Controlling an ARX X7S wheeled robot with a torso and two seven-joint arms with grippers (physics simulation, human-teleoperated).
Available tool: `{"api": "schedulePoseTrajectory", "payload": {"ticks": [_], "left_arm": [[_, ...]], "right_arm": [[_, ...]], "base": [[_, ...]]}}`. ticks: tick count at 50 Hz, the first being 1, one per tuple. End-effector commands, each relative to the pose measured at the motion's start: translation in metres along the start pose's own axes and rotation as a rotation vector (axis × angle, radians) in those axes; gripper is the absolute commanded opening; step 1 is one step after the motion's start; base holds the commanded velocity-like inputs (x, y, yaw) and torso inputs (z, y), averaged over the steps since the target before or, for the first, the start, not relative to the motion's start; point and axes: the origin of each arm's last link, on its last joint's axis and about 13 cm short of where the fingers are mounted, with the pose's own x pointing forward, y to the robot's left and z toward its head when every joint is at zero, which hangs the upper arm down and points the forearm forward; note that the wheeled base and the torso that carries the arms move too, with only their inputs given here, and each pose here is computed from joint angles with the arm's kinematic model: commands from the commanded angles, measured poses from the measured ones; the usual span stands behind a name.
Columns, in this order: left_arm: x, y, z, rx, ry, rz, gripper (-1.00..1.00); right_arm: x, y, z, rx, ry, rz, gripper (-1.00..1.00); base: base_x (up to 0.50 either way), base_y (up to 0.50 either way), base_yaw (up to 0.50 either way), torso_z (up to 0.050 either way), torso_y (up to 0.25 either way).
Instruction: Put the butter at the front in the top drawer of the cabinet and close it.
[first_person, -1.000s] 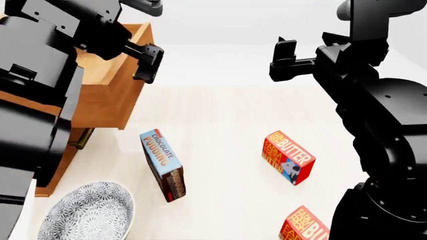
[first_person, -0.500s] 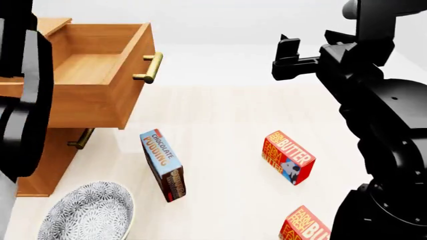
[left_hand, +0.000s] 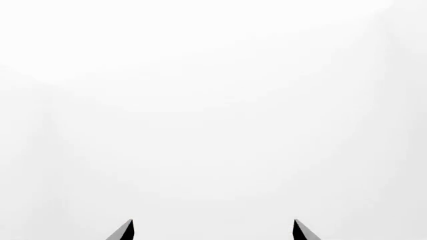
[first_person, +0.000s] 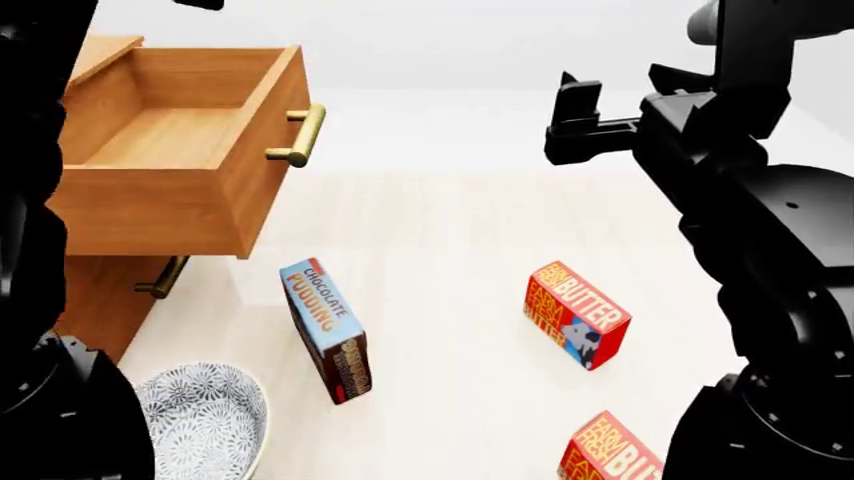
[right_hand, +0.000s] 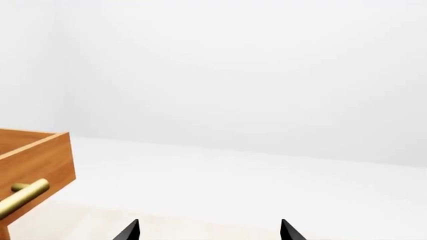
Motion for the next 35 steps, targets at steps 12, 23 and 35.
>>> {"api": "schedulePoseTrajectory", "payload": {"ticks": [12,23,35], "left_arm": [[-0.097,0.002,-0.045,0.036,0.007,0.043,1.0],[-0.111,0.009,-0.044,0.043,0.006,0.059,1.0],[-0.114,0.015,-0.048,0.038,0.008,0.049,1.0]], "right_arm": [[-0.005,-0.001,0.0,-0.014,0.001,-0.017,1.0],[-0.018,-0.02,0.022,-0.132,0.157,0.121,1.0],[-0.001,-0.06,0.058,-0.359,0.4,0.23,1.0]], "base": [[0.0,0.0,0.0,0.0,0.0],[0.0,0.0,0.0,0.0,0.0],[0.0,0.0,0.0,0.0,0.0]]}}
